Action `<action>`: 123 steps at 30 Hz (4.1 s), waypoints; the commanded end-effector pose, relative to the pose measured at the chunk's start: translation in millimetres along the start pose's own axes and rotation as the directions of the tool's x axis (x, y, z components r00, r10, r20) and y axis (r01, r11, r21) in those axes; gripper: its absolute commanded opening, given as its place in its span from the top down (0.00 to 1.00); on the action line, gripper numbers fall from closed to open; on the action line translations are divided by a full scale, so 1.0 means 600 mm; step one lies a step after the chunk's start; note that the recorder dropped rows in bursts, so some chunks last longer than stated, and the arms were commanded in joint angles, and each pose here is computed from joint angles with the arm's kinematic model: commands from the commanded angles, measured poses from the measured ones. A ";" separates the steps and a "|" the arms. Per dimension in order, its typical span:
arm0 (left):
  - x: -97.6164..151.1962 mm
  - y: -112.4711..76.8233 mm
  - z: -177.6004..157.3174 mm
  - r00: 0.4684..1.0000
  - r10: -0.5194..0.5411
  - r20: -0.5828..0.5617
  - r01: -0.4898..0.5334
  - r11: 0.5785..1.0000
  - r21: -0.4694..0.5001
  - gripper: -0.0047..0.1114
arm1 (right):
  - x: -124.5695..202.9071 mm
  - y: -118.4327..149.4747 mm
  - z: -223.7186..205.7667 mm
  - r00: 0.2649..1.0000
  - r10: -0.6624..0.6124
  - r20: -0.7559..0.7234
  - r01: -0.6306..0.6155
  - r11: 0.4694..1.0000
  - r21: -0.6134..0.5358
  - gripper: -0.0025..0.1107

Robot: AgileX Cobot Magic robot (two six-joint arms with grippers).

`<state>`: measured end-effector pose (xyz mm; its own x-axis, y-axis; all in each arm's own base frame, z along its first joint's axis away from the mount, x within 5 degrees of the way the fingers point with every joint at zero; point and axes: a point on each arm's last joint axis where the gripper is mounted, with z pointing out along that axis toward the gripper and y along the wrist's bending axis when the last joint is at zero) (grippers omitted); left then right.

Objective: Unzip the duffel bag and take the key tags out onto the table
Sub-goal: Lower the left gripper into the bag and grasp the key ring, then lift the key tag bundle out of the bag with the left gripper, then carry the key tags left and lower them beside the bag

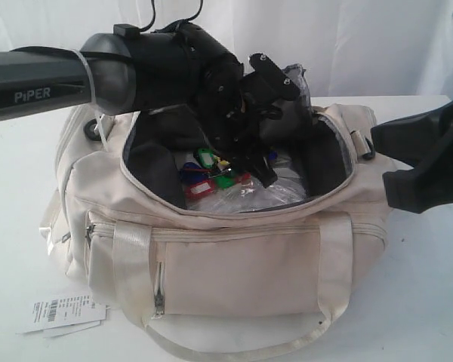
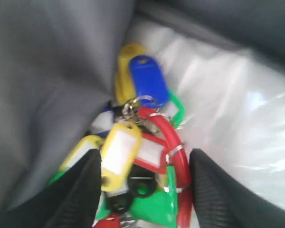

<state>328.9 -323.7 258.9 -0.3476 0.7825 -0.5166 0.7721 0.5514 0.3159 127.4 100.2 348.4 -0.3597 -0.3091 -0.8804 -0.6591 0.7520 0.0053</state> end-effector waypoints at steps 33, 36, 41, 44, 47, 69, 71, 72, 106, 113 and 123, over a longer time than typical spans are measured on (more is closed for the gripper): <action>-0.023 0.047 -0.127 0.996 -0.068 0.059 0.073 0.993 -0.094 0.96 | 0.002 0.000 -0.002 1.000 0.002 -0.002 -0.002 1.000 -0.001 0.98; -0.022 0.057 -0.172 0.995 -0.052 0.087 0.061 0.992 -0.108 0.96 | 0.002 0.000 -0.002 1.000 0.002 -0.002 -0.002 1.000 -0.001 0.98; -0.010 0.067 -0.232 0.995 -0.068 0.071 0.076 0.990 -0.118 0.96 | 0.001 0.000 -0.002 1.000 0.002 0.002 -0.002 1.000 0.000 0.98; 0.002 0.071 -0.259 0.997 -0.072 0.036 0.076 0.990 -0.118 0.96 | 0.001 0.000 -0.002 1.000 0.002 0.002 -0.002 1.000 0.000 0.98; 0.013 0.071 -0.284 0.997 -0.075 0.003 0.075 0.992 -0.102 0.96 | 0.001 0.000 -0.002 1.000 0.002 0.004 -0.002 1.000 0.000 0.98; 0.185 0.013 -0.394 0.970 -0.048 -0.239 0.079 0.989 0.124 0.96 | 0.002 -0.002 0.000 1.000 -0.017 0.001 0.017 1.000 0.012 0.98; 0.212 0.003 -0.381 0.956 -0.039 -0.292 0.080 0.989 0.128 0.96 | 0.002 -0.002 0.000 1.000 -0.015 0.001 0.015 1.000 0.011 0.98; 0.222 0.000 -0.377 0.949 -0.049 -0.312 0.091 0.988 0.122 0.96 | 0.002 -0.002 0.000 1.000 -0.015 0.001 0.015 1.000 0.011 0.98; 0.383 0.037 -0.211 0.952 0.108 -0.286 -0.184 0.950 -0.253 0.96 | 0.002 0.000 0.000 1.000 -0.004 -0.004 0.004 1.000 0.003 0.98; 0.419 0.045 -0.224 0.881 -0.006 -0.473 -0.135 0.955 -0.263 0.96 | 0.002 0.000 0.000 1.000 -0.003 -0.003 0.003 1.000 0.002 0.98; 0.447 0.017 -0.237 0.766 -0.068 -0.639 -0.017 0.992 -0.125 0.96 | 0.002 0.000 0.000 1.000 0.002 -0.003 -0.002 1.000 0.000 0.98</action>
<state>173.5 -68.7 238.2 -0.6712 0.7393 0.0536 0.6729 0.5774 0.4624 127.4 99.9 348.1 -0.3603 -0.3145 -0.8782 -0.6595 0.7517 0.0014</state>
